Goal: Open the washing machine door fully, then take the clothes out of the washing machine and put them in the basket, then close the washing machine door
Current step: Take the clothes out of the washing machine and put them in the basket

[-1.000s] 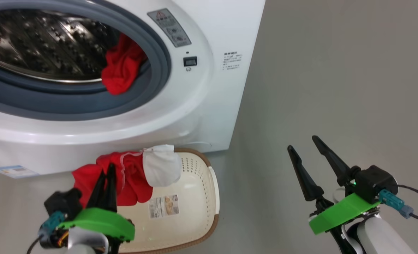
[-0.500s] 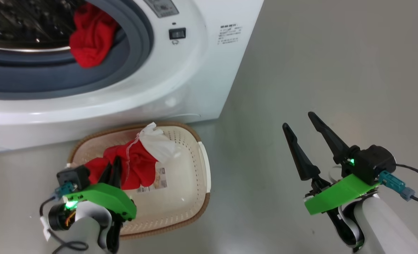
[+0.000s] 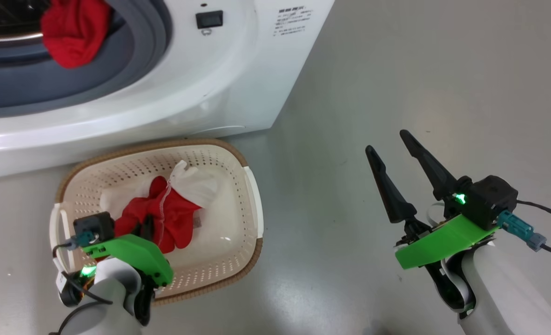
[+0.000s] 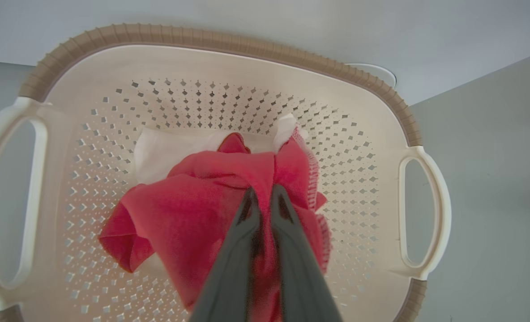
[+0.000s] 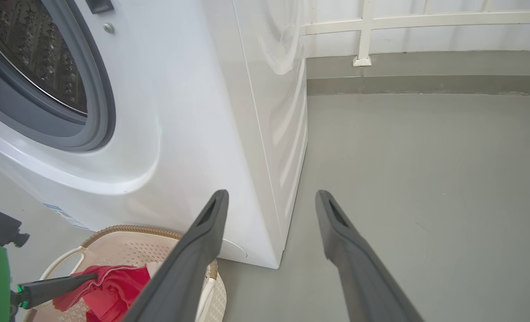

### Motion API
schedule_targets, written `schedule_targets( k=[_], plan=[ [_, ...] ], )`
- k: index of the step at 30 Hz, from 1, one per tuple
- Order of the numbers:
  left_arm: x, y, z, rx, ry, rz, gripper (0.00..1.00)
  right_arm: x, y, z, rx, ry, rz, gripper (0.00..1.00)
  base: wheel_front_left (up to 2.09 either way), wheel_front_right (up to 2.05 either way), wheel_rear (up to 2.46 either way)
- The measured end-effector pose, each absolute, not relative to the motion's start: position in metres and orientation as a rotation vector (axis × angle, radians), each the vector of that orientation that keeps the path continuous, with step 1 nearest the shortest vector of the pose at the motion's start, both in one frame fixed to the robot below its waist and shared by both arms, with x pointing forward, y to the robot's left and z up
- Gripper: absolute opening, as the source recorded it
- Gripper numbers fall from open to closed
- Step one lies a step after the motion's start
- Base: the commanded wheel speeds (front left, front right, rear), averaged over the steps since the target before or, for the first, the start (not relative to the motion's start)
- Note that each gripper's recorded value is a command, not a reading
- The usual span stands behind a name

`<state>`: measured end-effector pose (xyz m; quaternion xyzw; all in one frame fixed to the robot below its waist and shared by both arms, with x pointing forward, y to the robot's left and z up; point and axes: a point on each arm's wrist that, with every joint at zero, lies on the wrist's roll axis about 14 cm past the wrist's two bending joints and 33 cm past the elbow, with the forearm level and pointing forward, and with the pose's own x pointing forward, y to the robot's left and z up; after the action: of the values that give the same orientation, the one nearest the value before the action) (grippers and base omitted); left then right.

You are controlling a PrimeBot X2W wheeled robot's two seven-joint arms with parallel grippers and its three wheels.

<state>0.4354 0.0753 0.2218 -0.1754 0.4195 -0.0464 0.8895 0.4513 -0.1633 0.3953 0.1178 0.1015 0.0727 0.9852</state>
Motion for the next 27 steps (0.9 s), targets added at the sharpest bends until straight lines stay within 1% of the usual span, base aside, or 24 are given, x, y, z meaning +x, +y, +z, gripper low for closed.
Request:
schedule_targets(
  k=[2,3,4,11,17,26,27],
  plan=[
    [0.435,0.072,0.218,-0.368,0.884,-0.107,0.0,0.453,-0.165,0.394,0.244,0.206,0.139,1.0,0.0,0.0,0.0],
    [0.435,0.07,0.216,-0.367,0.889,-0.11,0.47,0.454,-0.165,0.393,0.244,0.207,0.137,1.0,0.0,0.0,0.0],
    [0.436,0.069,0.215,-0.369,0.891,-0.111,1.0,0.454,-0.166,0.392,0.243,0.209,0.136,1.0,0.0,0.0,0.0],
    [0.453,0.068,0.232,-0.39,0.82,-0.126,1.0,0.456,-0.165,0.396,0.245,0.197,0.139,1.0,0.0,0.0,0.0],
    [0.483,0.07,0.277,-0.405,0.637,-0.155,1.0,0.46,-0.167,0.413,0.233,0.152,0.141,1.0,0.0,0.0,0.0],
    [0.48,0.102,0.331,-0.378,0.441,-0.102,1.0,0.453,-0.163,0.437,0.211,0.101,0.161,1.0,0.0,0.0,0.0],
    [0.48,0.102,0.331,-0.378,0.441,-0.102,1.0,0.453,-0.163,0.437,0.211,0.101,0.161,1.0,0.0,0.0,0.0]
  ],
)
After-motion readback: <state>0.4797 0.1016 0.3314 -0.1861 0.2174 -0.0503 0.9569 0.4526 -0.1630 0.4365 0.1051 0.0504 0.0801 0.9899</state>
